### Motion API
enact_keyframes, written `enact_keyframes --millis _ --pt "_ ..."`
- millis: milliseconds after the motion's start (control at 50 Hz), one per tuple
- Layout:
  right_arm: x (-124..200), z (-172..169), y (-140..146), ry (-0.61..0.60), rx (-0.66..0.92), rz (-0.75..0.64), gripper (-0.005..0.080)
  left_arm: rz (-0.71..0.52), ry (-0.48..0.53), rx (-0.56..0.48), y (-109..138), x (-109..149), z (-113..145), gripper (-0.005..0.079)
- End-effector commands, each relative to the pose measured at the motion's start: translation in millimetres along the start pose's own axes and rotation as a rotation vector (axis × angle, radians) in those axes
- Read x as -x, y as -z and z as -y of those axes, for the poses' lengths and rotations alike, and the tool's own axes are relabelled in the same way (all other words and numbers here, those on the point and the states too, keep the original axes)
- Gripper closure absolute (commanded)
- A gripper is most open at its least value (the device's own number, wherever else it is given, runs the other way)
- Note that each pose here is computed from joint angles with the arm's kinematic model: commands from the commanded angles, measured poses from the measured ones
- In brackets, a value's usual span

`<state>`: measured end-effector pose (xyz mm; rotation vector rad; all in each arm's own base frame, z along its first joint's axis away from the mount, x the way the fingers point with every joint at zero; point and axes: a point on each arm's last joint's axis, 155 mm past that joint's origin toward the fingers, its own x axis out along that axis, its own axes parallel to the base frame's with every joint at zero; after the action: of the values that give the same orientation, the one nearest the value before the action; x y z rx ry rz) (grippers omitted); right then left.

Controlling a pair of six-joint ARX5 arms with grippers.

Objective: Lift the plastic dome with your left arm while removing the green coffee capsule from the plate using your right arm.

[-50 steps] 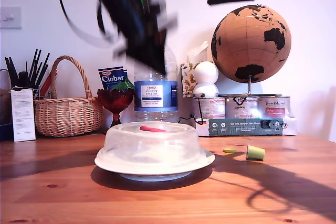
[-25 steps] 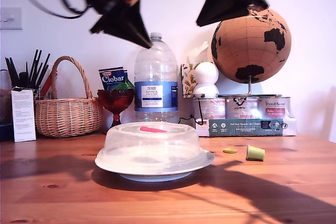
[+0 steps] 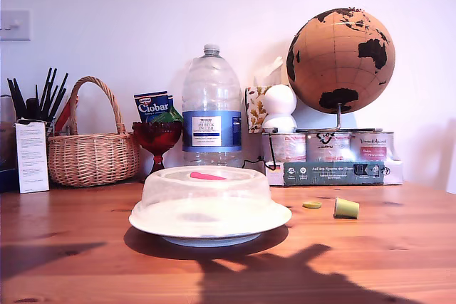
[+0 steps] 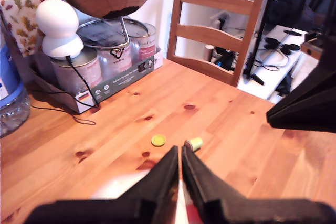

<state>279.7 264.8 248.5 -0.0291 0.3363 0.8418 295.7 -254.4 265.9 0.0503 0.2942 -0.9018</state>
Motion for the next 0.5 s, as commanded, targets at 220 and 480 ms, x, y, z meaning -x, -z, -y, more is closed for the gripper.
enact_keyframes --millis 220,480 --pt "11.7 -15.4 -7.7 -0.026 0.016 0.03 0.0765 0.049 0.011 -0.021 4.8 11.5 17.2 0.0763" --pt "12.4 -12.7 19.9 -0.016 -0.002 -0.079 0.0765 0.055 0.01 -0.023 3.4 11.5 16.8 0.0763"
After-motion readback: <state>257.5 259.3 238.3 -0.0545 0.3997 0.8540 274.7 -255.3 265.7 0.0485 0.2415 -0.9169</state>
